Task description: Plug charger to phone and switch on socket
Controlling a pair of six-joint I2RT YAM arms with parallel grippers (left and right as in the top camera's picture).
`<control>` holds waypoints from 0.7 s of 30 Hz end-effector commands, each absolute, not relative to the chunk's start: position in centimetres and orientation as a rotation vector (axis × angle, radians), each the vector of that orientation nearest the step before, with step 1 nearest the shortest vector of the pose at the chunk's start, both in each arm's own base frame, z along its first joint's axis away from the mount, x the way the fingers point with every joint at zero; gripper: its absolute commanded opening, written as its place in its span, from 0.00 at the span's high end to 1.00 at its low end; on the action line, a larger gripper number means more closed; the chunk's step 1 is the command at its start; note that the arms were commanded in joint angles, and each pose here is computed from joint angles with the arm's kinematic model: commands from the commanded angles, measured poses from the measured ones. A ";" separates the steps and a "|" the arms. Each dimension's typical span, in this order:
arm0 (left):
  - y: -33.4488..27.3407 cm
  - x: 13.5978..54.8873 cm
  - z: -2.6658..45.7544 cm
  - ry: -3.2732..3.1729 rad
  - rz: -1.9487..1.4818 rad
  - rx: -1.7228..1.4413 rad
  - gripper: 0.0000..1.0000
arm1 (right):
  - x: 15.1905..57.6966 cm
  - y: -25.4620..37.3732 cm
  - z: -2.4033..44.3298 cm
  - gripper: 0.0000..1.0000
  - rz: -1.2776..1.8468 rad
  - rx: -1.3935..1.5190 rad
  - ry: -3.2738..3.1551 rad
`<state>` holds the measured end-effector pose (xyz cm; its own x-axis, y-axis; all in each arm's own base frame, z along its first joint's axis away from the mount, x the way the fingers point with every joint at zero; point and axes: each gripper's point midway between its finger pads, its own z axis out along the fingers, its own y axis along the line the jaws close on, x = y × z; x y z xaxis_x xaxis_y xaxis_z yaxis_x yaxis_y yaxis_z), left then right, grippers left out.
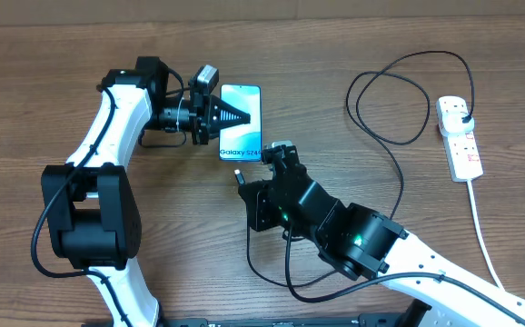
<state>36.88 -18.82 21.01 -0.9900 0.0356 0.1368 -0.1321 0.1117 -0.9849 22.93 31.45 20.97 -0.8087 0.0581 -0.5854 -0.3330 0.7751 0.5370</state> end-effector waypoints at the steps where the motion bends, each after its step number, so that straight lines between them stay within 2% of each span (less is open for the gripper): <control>1: -18.9 36.8 20.0 -2.233 1.866 0.256 0.96 | 23.1 30.6 23.6 0.96 0.833 -0.189 2.272; 4: -18.8 36.7 18.9 -2.256 1.764 0.333 0.96 | 23.3 30.1 24.0 0.96 0.813 -0.156 2.257; 9: -19.1 36.8 19.3 -2.240 1.795 0.312 0.96 | 23.6 29.6 22.4 0.96 0.779 -0.056 2.319; 21: -19.7 37.8 19.7 -2.288 1.883 0.187 0.96 | 24.3 31.2 21.4 0.96 0.804 -0.047 2.321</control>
